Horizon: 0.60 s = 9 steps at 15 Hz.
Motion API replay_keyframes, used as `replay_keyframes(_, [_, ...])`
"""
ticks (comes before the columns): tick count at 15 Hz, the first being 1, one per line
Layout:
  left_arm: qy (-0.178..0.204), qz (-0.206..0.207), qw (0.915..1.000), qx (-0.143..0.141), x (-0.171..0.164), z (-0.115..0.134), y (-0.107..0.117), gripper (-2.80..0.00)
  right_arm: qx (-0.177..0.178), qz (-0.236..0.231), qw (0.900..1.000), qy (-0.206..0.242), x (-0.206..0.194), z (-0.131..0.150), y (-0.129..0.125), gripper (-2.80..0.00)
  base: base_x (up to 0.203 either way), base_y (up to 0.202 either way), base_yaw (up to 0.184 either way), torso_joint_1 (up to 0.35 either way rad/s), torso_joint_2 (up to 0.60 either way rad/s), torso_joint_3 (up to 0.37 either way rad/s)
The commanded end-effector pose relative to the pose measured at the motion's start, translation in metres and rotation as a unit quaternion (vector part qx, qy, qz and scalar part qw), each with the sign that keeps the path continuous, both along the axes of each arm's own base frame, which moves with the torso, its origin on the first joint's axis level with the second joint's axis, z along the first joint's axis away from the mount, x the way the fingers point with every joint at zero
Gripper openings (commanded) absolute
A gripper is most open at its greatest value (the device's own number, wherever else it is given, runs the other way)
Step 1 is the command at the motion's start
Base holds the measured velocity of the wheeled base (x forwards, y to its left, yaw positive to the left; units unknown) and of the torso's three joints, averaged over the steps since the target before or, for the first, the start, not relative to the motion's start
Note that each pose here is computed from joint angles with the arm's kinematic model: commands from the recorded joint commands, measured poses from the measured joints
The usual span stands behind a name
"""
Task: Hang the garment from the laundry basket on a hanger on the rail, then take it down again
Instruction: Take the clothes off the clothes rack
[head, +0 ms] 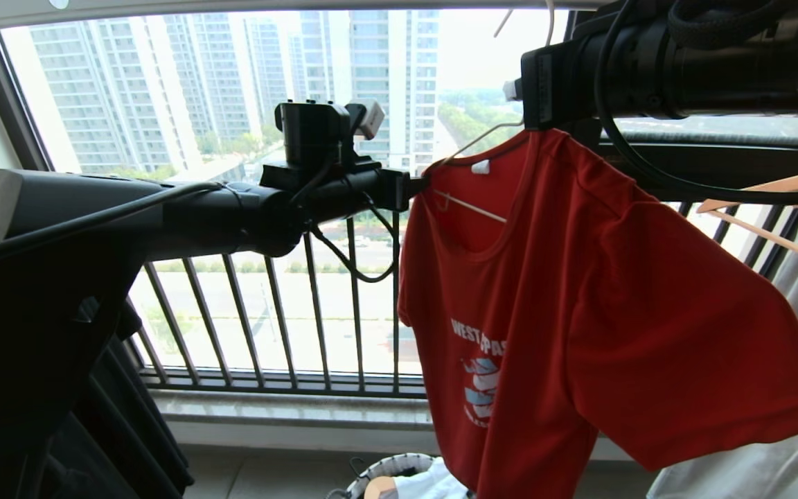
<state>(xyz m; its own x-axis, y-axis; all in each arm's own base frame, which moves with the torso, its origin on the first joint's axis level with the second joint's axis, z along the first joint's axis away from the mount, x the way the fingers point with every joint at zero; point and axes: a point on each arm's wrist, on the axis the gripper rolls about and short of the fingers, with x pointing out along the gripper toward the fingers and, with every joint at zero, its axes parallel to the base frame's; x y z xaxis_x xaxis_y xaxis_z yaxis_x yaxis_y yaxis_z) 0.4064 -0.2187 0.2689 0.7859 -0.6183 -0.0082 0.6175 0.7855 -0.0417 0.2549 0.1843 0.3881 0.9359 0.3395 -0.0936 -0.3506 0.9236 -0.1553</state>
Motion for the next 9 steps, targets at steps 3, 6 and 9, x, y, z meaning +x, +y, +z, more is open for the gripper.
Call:
replay_keyframes(3, [0.000, -0.001, 1.0000, 0.001, 0.002, -0.003, -0.002, -2.80, 0.000, -0.001, 1.000, -0.001, 0.000, 0.001, -0.001, -2.80, 0.000, 0.000, 0.000, 0.000, 0.00, 0.000])
replay_keyframes(6, [-0.004, -0.005, 1.0000, -0.003, -0.003, 0.003, -0.003, -2.80, -0.001, -0.001, 1.000, 0.000, 0.000, 0.000, 0.000, -2.80, 0.000, 0.000, 0.000, 0.000, 0.00, 0.000])
replay_keyframes(9, [-0.016, -0.020, 0.9994, -0.020, -0.024, 0.025, -0.006, -2.80, -0.001, -0.001, 1.000, 0.000, 0.001, -0.001, 0.000, -2.80, 0.000, 0.000, 0.000, 0.000, 0.00, 0.000])
